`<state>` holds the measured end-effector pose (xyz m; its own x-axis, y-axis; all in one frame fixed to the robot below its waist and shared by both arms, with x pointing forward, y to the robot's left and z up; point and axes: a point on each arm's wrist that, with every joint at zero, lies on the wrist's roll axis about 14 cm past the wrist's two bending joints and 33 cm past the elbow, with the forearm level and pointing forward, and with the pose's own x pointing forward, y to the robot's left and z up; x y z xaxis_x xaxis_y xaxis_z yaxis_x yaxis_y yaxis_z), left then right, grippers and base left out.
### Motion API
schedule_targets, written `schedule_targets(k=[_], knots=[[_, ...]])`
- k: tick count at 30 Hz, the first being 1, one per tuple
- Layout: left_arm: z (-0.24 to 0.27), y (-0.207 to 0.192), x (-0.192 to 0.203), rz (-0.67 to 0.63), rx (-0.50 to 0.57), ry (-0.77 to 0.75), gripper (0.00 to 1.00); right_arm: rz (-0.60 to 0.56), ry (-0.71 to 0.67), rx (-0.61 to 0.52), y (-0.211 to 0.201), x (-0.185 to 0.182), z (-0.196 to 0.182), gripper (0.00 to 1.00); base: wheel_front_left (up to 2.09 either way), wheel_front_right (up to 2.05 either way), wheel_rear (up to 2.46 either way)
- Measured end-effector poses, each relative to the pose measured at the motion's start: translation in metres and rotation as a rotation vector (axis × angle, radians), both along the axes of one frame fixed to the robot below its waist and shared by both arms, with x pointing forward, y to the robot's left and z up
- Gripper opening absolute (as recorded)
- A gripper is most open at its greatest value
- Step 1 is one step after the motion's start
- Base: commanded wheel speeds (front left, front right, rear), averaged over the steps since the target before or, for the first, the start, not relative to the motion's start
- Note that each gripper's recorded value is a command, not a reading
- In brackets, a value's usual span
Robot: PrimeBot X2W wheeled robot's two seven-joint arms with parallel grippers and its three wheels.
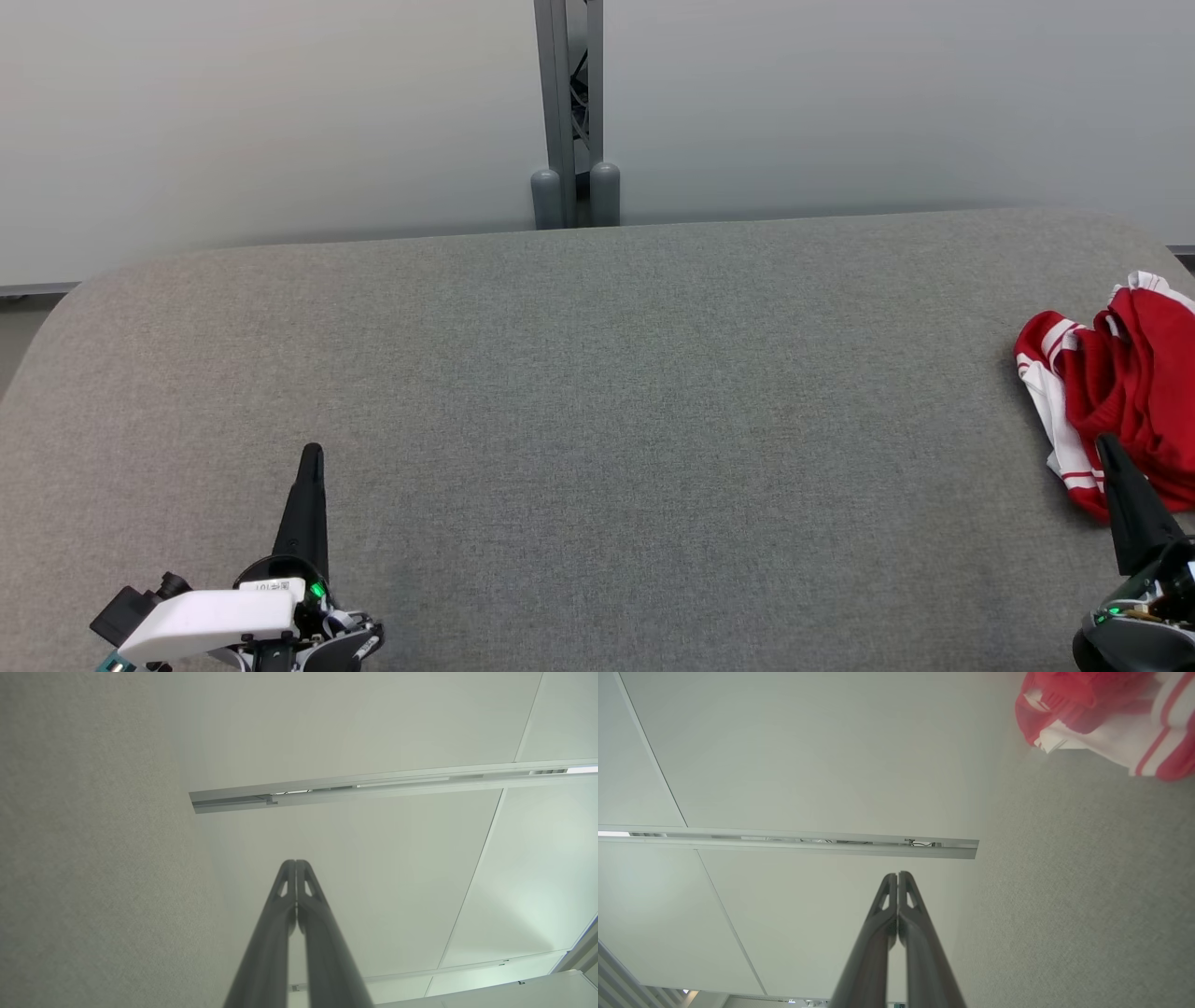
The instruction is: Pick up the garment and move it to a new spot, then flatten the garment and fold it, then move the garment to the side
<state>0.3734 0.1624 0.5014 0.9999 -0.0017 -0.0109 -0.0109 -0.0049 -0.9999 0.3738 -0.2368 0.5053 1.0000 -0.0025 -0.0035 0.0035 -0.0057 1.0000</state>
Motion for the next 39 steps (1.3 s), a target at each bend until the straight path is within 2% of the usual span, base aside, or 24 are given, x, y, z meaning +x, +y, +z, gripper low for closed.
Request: schedule_targets(k=[39], knots=[[0.0001, 0.0002, 0.0000, 0.001, -0.001, 0.000, 0.00, 0.000, 0.002, 0.001, 0.0002, -0.0005, -0.0009, 0.00, 0.00, 0.00, 0.00]])
